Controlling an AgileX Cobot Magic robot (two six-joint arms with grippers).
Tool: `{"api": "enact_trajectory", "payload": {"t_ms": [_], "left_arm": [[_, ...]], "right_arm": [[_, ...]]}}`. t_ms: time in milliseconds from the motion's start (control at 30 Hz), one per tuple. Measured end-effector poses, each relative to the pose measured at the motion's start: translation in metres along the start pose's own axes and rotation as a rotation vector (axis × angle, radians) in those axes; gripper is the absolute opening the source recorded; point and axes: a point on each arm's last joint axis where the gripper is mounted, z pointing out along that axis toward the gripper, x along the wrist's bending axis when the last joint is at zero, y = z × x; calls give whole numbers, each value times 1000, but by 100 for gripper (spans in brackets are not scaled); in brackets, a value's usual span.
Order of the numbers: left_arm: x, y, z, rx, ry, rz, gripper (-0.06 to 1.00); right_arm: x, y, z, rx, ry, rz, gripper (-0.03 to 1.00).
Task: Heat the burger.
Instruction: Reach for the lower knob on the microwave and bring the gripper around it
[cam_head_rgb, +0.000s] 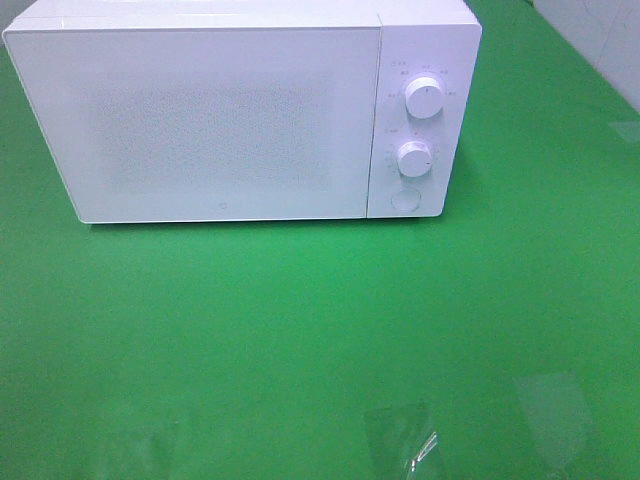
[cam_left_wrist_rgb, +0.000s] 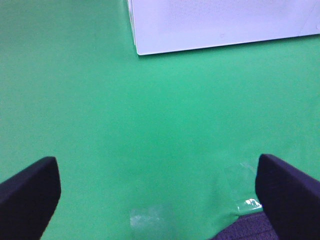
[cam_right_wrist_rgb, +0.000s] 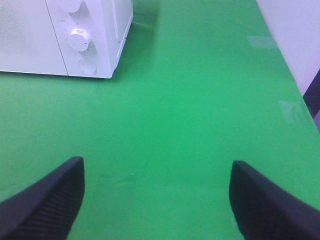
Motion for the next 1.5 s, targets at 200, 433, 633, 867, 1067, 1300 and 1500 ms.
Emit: {"api": "enact_trajectory", "payload": {"t_ms": [200,433,633,867,1067,1300,1500], "left_arm": [[-2,-8,-12,-92,7,13,98],[-2,-8,-13,-96,7,13,98],[-2,-8,-13,-96,7,13,98],[-2,-8,-13,-96,7,13,98],[-2,-8,-13,-96,7,13,98],[-2,-8,-13,-96,7,13,98],[-2,-8,-13,-96,7,13,98]], "right_arm": [[0,0,0,0,0,0,76],[0,0,0,0,0,0,76],[0,0,0,0,0,0,76],[0,0,0,0,0,0,76],[0,0,0,0,0,0,76],[0,4,-2,-32,5,15,76],[1,19,-5,-144,18,26,76]]}}
